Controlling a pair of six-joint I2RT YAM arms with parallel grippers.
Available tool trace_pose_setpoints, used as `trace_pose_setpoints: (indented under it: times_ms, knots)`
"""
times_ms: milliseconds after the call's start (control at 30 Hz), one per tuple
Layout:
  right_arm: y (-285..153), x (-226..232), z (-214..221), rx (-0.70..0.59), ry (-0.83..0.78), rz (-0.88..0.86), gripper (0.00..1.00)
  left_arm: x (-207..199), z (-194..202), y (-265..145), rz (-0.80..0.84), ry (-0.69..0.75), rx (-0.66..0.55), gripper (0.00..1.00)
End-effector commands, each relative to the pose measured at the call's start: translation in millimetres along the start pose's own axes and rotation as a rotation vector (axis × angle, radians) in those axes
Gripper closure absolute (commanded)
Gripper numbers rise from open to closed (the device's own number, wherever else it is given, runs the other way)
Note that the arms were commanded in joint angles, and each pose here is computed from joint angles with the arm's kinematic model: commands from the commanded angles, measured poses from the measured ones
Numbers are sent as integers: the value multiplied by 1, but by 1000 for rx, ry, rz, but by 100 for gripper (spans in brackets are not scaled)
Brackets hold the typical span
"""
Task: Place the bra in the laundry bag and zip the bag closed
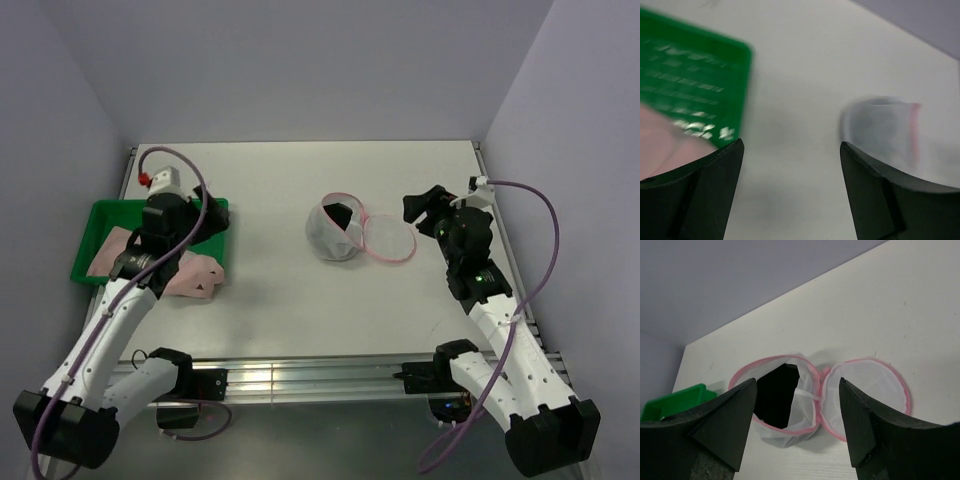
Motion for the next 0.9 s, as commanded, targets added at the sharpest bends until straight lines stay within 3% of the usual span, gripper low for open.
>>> trace_pose_setpoints:
  times_ms: [0, 200, 367, 633, 700, 867]
  knots:
    - [-2, -2, 12, 45, -20, -60, 26, 65, 45, -6, -272, 10, 199, 17]
    - [0, -1, 22, 112, -29, -97, 26, 111, 45, -14, -503, -101, 105, 22]
    - [0, 0, 23, 123, -34, -105, 26, 148, 58, -7, -587, -214, 178, 27]
    - [-1, 0, 23, 117, -32, -105, 26, 165, 65, 9, -632, -219, 263, 29]
    - [1, 3, 24, 122, -29, -133, 27, 167, 61, 14, -621, -207, 263, 33]
    - [2, 1, 23, 109, -40, -106, 27, 176, 57, 25, -637, -206, 277, 54]
Point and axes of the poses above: each gripper's point midway between its finger pads, its own y axis out along the fingers, its own x axis along the line the jaws close on, z = x × y, the point moved 8 cm from there along -y, back along the fingers, and after that the axes turned 8 degrees about y, right-handed, at the moved point
